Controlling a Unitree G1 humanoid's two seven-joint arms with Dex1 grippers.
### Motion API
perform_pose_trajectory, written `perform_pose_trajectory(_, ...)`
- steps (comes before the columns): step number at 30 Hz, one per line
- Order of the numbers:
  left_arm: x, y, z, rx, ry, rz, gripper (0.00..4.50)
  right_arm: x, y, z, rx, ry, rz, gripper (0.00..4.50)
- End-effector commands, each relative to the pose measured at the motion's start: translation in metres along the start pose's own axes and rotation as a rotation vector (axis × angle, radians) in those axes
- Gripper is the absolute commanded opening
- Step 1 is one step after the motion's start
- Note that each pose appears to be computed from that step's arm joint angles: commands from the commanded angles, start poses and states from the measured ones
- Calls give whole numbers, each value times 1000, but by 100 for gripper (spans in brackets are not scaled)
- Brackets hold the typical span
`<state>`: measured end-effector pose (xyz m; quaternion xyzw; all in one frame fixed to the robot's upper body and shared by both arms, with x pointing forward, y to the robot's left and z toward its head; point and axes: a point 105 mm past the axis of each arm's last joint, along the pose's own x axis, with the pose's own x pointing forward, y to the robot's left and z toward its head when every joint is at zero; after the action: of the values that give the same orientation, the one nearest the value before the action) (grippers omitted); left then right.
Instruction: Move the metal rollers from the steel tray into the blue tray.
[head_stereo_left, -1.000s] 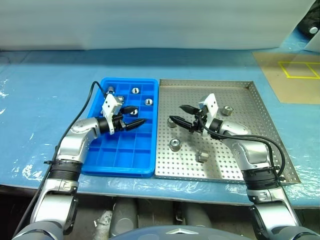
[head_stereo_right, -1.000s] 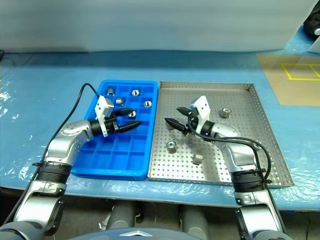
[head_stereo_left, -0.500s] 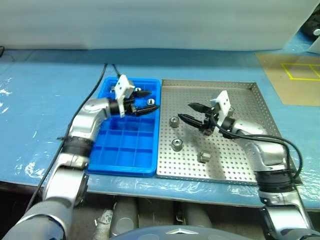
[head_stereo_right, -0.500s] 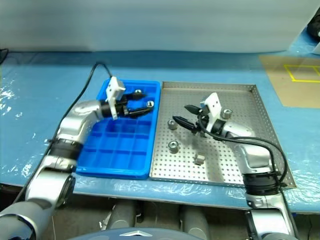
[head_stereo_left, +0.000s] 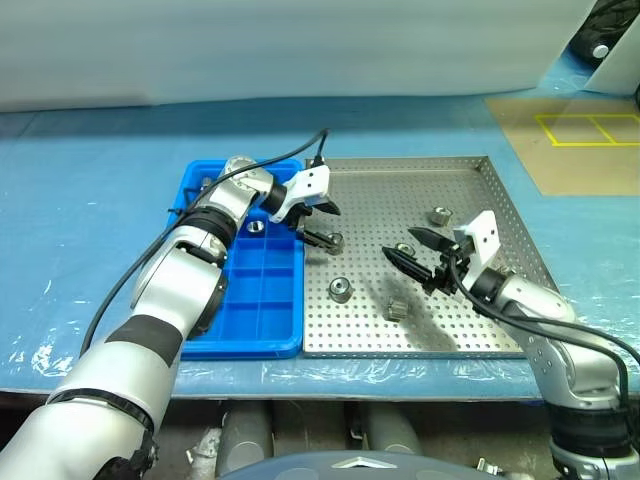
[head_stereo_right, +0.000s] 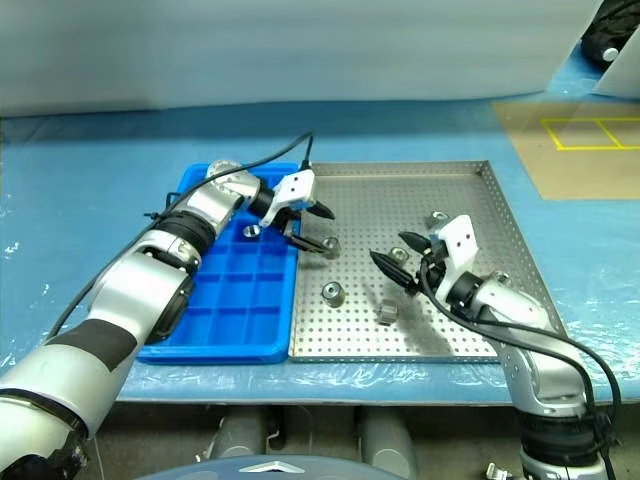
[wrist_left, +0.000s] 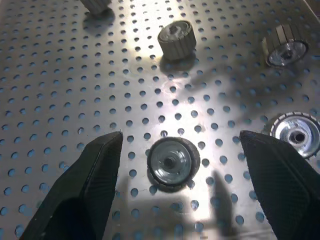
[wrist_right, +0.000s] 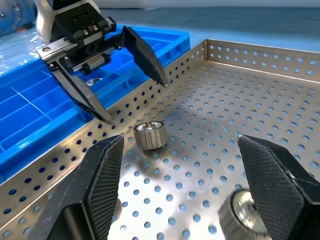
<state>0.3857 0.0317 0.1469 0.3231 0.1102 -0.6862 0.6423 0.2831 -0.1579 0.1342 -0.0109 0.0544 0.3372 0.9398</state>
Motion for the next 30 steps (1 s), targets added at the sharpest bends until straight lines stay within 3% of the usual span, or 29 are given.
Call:
perform_pose_trajectory(1,-4,5,0,85,135,-15,396,-13,-3,15,-33,-57,-71,373)
perform_pose_trajectory(6,12,4,-6,111,221,-17,396,-19,-1,11,-24,-57,-115,373)
perform_pose_trajectory(10,25,1,-4,105,207,-21,396,-23,0,7,-18,-45,-143,373)
perform_pose_trajectory(23,27,-9,-31,53,295,-41,396,-24,-4,2,-28,-26,-181,373)
perform_pose_trajectory(26,30,-12,-33,32,278,-50,337,-23,-6,1,-31,-26,-191,379)
perform_pose_trajectory(28,31,-11,-34,24,279,-39,275,-23,-7,1,-34,-26,-196,379)
perform_pose_trajectory(30,33,-11,-34,20,274,-27,275,-22,-8,0,-37,-24,-201,379)
